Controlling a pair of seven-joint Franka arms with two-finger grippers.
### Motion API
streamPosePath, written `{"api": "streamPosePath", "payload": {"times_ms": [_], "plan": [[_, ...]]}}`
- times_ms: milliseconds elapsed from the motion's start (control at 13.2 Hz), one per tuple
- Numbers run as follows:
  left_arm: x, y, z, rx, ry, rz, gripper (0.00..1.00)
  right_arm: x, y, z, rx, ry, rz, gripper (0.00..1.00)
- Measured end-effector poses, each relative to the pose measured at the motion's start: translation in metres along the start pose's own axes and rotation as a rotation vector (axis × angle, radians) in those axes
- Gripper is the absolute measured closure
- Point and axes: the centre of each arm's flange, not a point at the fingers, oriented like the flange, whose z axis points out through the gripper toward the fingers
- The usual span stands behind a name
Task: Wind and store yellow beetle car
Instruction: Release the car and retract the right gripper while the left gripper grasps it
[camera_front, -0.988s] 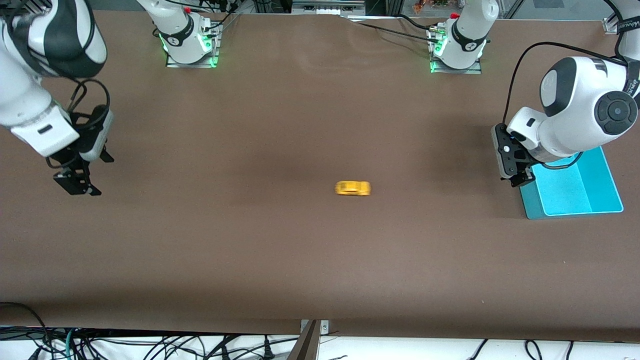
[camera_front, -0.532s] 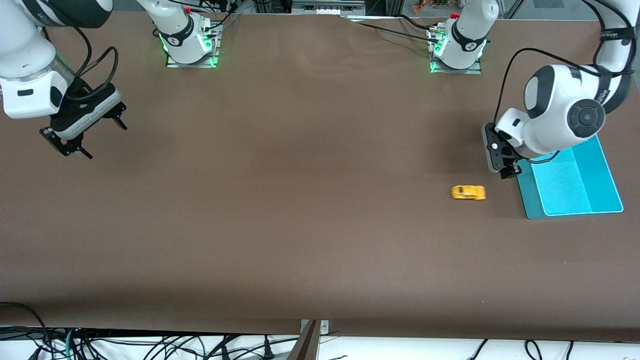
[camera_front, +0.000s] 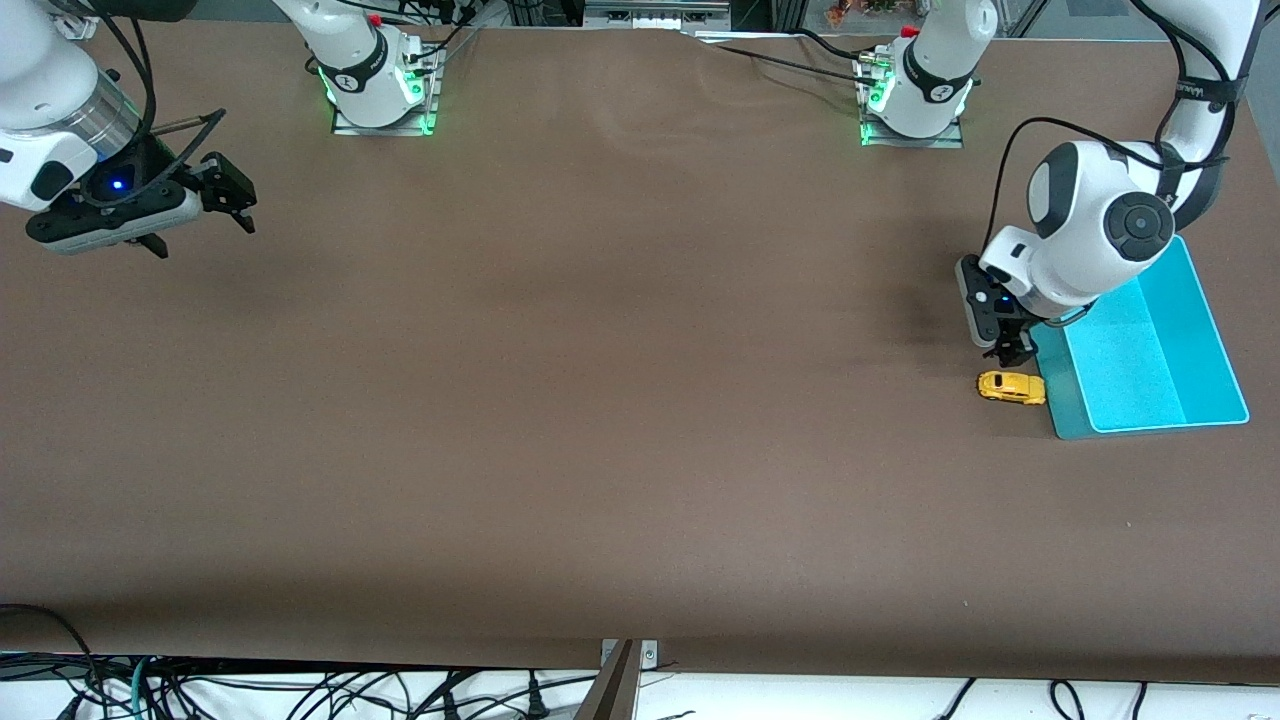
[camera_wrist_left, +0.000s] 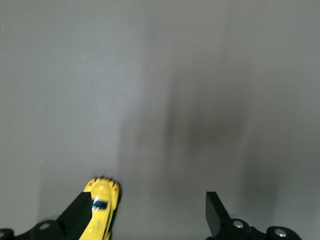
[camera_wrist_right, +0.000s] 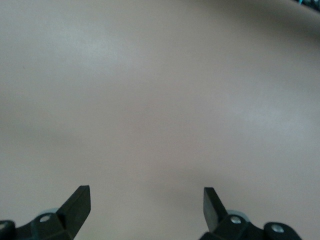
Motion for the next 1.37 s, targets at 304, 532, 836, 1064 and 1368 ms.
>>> {"api": "streamPosePath", "payload": {"times_ms": [304,532,836,1064,1368], "plan": [[-0.019,-0.011,0.034,0.046,-0.013,0.018,0.00,-0.005,0.009,0.000,0.031,-0.012,0.091,0.00],[-0.031,-0.014,0.046,0.062,-0.019,0.017,0.00,-0.004,0.010,0.000,0.037,-0.013,0.101,0.00],[-0.047,-0.027,0.056,0.101,-0.006,0.014,0.00,-0.003,0.006,0.000,0.037,-0.012,0.101,0.00],[-0.049,-0.040,0.063,0.109,-0.010,0.028,0.00,-0.003,0.005,0.001,0.038,-0.013,0.099,0.00],[-0.053,-0.044,0.071,0.117,-0.012,0.034,0.00,-0.003,0.005,0.001,0.038,-0.014,0.099,0.00]]}}
